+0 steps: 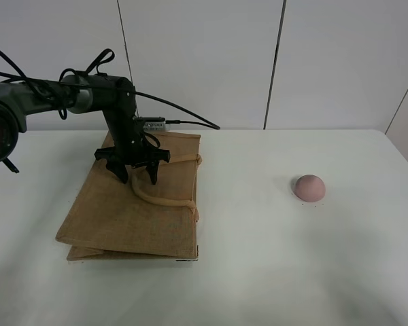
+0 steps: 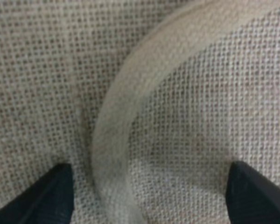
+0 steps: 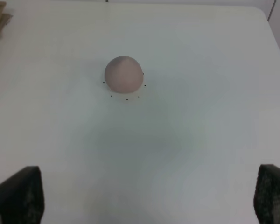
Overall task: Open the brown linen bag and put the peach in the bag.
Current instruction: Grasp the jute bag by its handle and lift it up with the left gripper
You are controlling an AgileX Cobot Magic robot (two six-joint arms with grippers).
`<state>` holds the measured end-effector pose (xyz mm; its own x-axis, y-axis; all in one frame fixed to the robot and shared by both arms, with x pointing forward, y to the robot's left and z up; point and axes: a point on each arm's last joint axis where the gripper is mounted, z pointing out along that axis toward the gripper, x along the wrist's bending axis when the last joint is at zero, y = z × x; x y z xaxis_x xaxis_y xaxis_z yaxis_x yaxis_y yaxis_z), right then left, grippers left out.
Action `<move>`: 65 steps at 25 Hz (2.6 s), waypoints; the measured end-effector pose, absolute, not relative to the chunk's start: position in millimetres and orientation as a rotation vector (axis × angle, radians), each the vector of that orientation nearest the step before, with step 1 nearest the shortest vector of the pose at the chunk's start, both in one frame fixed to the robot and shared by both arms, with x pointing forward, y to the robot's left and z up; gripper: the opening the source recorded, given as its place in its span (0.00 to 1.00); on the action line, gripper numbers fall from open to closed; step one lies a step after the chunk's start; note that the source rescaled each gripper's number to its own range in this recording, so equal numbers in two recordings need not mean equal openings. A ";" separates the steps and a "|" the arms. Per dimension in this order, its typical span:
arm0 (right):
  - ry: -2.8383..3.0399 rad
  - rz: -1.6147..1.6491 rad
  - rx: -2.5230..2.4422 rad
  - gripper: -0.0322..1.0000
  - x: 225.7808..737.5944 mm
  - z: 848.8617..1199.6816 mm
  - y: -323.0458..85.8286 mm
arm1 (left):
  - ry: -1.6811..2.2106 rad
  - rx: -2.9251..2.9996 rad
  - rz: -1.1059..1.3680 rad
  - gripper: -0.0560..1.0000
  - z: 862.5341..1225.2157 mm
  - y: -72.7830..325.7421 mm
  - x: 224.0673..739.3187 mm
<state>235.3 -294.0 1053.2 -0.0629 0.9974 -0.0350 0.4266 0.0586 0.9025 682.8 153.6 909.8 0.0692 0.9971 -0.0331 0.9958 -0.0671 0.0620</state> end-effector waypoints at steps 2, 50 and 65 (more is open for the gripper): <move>1.593 0.970 1.463 1.00 235.3 1053.2 -294.0 | 2.101 2.250 0.024 0.99 905.0 153.4 683.3; 1.593 0.970 1.463 1.00 235.3 1053.2 -294.0 | 1.701 2.058 0.445 0.05 1174.0 183.3 613.1; 1.593 0.970 1.463 1.00 235.3 1053.2 -294.0 | 1.627 1.999 0.505 0.05 1207.4 188.9 596.7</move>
